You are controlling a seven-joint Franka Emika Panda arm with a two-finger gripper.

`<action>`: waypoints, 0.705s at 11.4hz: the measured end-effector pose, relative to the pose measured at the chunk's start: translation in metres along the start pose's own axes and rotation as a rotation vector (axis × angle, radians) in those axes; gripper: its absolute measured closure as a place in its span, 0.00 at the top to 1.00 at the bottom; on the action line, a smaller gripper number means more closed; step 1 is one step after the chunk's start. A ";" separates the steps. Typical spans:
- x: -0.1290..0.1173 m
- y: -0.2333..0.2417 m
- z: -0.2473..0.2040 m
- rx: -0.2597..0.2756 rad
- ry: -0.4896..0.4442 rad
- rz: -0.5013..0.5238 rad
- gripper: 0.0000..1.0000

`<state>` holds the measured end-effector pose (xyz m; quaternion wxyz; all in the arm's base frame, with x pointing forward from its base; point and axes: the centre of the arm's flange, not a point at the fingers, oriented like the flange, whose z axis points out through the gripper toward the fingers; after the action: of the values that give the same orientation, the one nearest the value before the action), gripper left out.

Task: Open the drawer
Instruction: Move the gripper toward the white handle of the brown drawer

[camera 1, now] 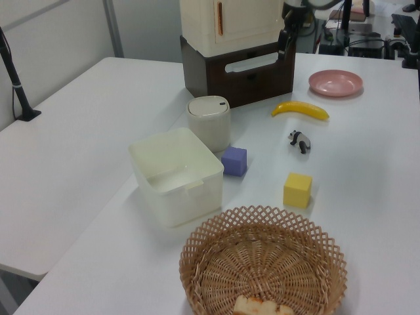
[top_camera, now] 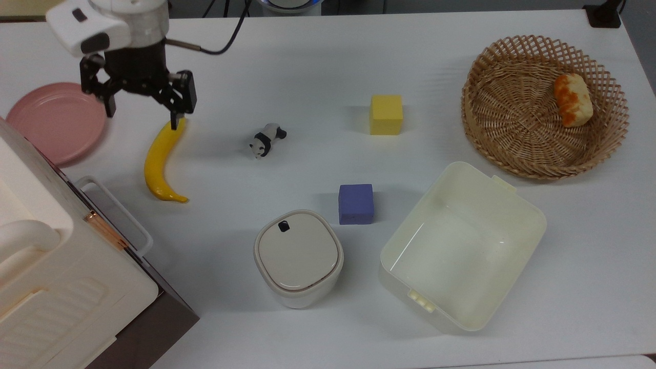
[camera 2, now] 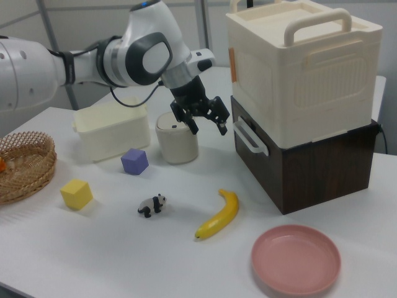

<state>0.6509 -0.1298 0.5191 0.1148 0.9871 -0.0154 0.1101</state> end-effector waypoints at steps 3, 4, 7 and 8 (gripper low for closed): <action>0.002 0.002 0.014 -0.014 -0.003 -0.229 1.00; 0.001 0.007 0.018 -0.015 -0.011 -0.302 1.00; -0.002 0.027 0.050 -0.016 -0.040 -0.408 1.00; 0.001 0.025 0.060 -0.021 -0.026 -0.432 1.00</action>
<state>0.6637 -0.1681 0.4678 0.1456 0.9676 0.1940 0.0699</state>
